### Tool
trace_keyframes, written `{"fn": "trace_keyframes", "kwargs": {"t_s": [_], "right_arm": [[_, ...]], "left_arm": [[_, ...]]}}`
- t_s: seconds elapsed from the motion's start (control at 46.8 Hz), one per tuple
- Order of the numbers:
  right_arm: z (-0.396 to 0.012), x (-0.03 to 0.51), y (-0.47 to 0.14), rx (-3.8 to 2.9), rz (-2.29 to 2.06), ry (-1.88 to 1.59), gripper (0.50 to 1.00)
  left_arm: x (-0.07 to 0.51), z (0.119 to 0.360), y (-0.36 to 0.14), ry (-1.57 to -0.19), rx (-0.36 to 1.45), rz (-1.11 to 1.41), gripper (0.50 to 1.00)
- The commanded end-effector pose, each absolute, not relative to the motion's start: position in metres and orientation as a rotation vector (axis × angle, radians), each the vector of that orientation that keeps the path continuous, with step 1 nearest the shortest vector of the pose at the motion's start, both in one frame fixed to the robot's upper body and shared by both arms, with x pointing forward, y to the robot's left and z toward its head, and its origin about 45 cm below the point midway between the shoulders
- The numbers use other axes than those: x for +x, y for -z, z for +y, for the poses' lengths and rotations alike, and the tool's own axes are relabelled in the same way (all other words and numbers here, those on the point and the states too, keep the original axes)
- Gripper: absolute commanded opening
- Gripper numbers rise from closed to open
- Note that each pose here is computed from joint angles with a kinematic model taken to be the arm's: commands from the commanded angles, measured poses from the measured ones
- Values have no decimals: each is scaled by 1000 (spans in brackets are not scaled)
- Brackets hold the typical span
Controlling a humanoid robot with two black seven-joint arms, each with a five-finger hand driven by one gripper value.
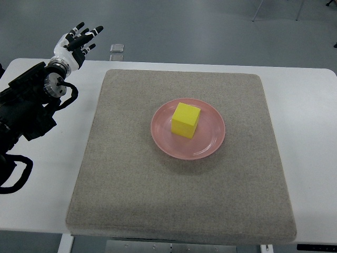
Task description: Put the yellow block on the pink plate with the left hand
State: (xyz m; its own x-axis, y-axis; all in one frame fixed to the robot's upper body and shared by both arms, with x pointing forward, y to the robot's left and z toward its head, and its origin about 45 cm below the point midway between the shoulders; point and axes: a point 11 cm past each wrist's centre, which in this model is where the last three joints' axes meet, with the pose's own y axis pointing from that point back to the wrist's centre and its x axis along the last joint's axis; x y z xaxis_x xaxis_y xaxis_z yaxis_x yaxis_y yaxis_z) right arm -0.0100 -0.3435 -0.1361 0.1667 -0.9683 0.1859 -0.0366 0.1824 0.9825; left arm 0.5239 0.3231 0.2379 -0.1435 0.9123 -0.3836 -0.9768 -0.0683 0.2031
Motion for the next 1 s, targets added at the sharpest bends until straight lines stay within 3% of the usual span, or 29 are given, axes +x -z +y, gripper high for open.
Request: {"fn": "trace_keyframes", "kwargs": {"t_s": [0.0,0.15,0.983], "right_arm": [[-344,-10,136,1163,-1181,940,924],[-344,-10,136,1163,-1180,938,924],[-344,-10,136,1163,-1180,938,924]], "left_arm": [[524,321,-236,-1649,-176,481,945],[523,322,-236,-1650,-170,470,994],[524,322,-240,-1643,-167,443,994]]}}
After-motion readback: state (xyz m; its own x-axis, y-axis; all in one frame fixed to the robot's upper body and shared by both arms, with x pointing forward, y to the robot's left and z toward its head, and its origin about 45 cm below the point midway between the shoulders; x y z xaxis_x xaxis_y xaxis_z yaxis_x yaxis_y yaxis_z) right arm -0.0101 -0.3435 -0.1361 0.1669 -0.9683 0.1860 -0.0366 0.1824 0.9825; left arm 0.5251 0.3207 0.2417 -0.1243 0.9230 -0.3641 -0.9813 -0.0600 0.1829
